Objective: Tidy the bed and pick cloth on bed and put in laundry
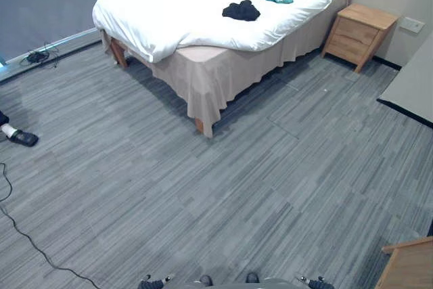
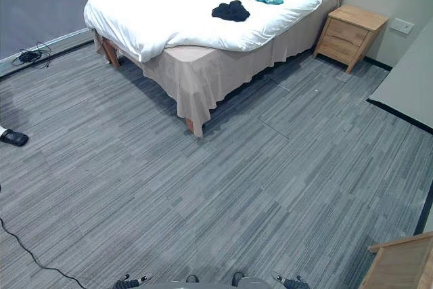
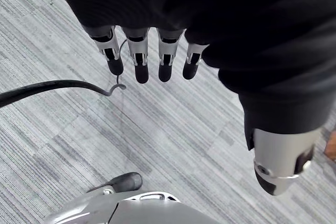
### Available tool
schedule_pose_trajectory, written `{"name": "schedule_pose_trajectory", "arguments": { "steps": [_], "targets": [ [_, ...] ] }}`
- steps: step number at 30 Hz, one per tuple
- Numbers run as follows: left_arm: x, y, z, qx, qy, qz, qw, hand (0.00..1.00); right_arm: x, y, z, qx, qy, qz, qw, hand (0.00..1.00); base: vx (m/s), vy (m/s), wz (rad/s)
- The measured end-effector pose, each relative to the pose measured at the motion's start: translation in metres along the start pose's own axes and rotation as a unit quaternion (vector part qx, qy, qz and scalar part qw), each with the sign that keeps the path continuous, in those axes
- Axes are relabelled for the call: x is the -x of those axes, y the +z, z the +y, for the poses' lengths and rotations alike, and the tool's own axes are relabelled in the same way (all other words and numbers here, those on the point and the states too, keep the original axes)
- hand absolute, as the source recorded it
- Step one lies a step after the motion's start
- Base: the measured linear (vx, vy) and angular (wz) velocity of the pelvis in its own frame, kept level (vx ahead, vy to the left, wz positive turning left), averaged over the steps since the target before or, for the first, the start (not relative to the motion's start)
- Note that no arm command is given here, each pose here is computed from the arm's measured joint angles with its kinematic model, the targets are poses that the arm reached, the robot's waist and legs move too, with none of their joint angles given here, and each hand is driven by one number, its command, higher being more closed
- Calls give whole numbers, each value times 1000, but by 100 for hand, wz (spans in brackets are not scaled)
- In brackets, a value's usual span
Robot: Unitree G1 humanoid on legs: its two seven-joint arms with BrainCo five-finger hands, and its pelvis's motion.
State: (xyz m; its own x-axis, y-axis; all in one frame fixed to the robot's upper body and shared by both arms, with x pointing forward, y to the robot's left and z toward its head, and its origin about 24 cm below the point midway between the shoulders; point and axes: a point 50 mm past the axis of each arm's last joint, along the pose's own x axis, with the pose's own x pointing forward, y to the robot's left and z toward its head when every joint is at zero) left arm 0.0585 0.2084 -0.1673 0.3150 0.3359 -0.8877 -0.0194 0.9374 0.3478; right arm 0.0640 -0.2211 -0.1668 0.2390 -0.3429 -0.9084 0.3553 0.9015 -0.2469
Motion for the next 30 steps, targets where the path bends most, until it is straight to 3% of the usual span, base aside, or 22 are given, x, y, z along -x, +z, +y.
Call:
{"name": "schedule_pose_trajectory", "arguments": {
  "steps": [16,22,30],
  "targets": [
    [-1,3,1,-4,0,-4,1000,0,0,2,2,-3,3,0,1000,0,-2,-12,-2],
    [-3,11,4,-4,2,-14,1000,0,-1,21,10,-5,12,-24,1000,0,4,-19,-30],
    [-6,25,7,-5,3,-26,1000,0,-1,7,5,-64,3,3,998,0,138,-50,22]
  ]
}}
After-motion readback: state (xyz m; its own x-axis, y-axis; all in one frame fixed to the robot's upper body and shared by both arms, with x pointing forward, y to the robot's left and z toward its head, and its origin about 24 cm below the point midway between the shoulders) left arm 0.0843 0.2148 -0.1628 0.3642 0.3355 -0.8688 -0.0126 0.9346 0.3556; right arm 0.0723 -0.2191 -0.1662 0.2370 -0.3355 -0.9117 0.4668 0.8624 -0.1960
